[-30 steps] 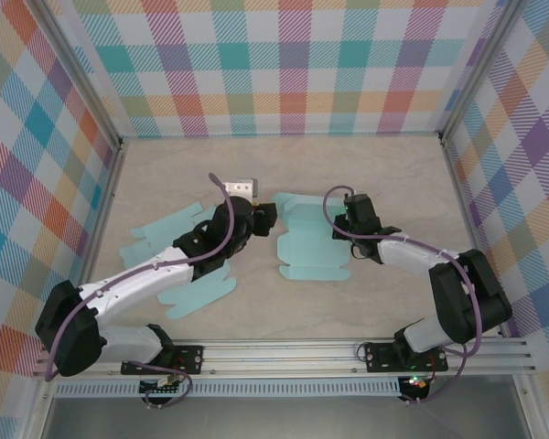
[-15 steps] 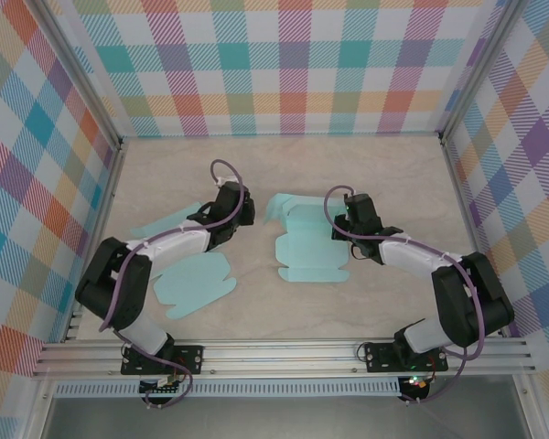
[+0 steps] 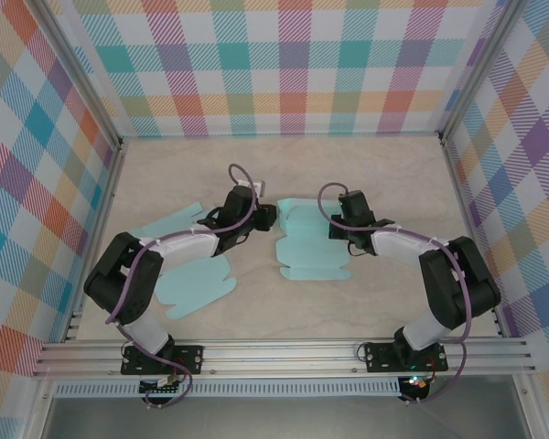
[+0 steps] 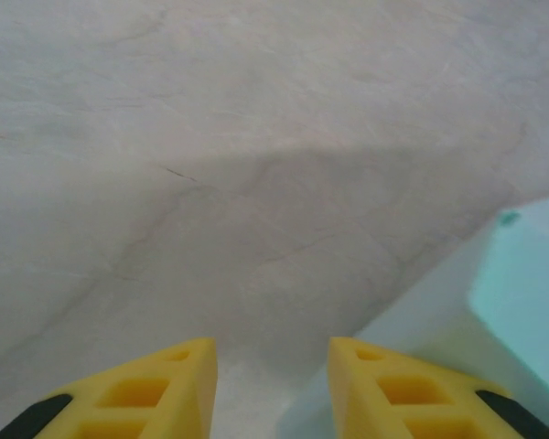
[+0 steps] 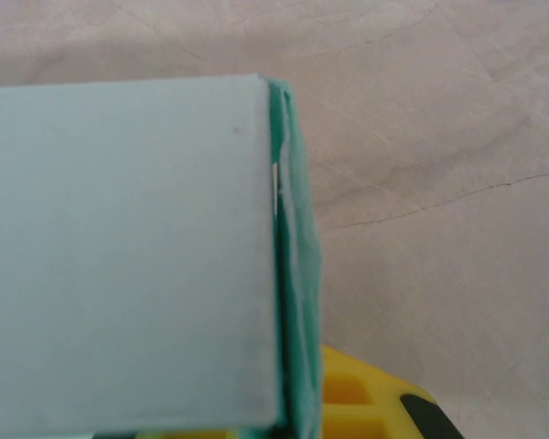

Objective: Fold the paper box

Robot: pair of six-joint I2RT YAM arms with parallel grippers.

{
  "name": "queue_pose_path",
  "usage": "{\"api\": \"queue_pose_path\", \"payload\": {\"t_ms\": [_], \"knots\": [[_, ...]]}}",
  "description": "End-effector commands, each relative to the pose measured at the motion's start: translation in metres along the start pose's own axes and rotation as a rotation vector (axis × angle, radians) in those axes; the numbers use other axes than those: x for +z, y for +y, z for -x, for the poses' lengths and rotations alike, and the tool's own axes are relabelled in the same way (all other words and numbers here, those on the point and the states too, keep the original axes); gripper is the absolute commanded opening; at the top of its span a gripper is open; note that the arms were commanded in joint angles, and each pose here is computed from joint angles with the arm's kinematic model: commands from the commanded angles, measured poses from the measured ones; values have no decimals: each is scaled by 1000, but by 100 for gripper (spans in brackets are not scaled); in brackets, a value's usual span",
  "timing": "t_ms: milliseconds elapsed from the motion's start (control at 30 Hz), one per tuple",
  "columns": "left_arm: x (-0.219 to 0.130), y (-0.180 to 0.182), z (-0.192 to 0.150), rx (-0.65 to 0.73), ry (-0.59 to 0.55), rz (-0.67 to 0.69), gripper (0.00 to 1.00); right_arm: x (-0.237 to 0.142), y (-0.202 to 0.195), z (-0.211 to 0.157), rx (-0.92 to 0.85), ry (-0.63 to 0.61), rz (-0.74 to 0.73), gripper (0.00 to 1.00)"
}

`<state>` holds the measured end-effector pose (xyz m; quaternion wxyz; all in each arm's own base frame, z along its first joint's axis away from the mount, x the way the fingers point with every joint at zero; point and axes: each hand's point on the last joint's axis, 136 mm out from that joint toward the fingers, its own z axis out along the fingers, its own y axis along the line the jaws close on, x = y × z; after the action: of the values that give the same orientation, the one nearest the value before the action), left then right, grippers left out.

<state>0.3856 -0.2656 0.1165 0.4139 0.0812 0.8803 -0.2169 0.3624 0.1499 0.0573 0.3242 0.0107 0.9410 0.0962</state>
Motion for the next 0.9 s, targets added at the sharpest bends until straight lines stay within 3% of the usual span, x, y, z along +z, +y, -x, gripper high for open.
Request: {"api": "queue_pose_path", "payload": {"t_ms": [0, 367, 867], "knots": [[5, -15, -17, 27, 23, -78, 35, 2, 4, 7, 14, -4, -6, 0], [8, -34, -45, 97, 75, -171, 34, 5, 4, 7, -4, 1, -7, 0], [17, -54, -25, 259, 48, -231, 41, 3, 9, 7, -12, 3, 22, 0]]}}
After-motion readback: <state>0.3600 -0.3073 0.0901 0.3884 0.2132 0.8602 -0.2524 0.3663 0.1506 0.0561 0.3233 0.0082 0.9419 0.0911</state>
